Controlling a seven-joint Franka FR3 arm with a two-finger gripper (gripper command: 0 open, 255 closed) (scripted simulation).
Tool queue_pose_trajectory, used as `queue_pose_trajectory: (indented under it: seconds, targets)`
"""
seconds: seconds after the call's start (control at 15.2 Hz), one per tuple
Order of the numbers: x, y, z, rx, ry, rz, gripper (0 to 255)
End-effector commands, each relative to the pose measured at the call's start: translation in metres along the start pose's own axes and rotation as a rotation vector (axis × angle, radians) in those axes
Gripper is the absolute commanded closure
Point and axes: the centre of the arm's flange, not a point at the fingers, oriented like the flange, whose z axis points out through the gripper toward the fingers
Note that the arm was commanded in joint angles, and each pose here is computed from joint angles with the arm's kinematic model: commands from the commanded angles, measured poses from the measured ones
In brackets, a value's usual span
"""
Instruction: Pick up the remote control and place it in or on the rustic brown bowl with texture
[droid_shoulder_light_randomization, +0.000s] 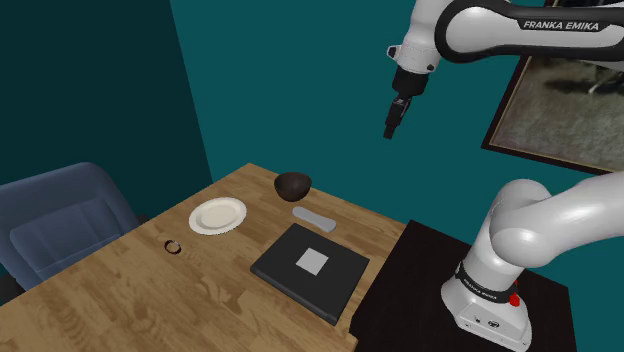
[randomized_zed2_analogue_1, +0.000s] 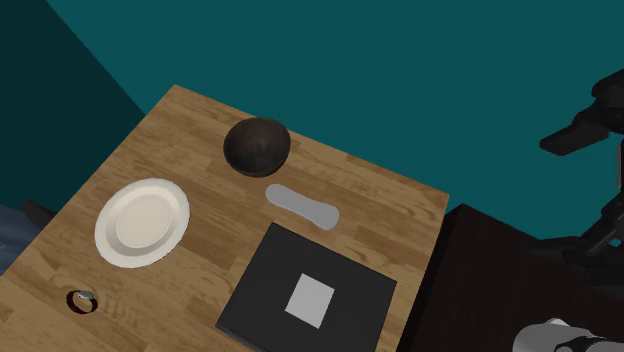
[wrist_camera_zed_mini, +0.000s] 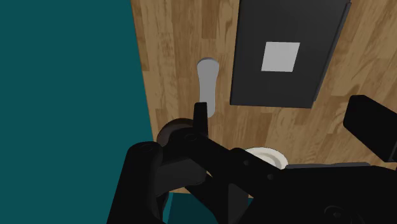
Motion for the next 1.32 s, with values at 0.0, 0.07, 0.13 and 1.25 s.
queue_pose_trajectory:
  seconds: [0.0, 0.07, 0.13, 1.25]
  targets:
    - [0.0, 0.0, 0.0, 0.0, 0.0, 0.0, 0]
    - [0.005, 0.001, 0.012, 0.001, 0.0, 0.002, 0]
    - [0.01, 0.002, 0.024, 0.001, 0.0, 0.005, 0]
    - [0.092, 0.021, 0.233, 0.011, -0.003, 0.045, 0]
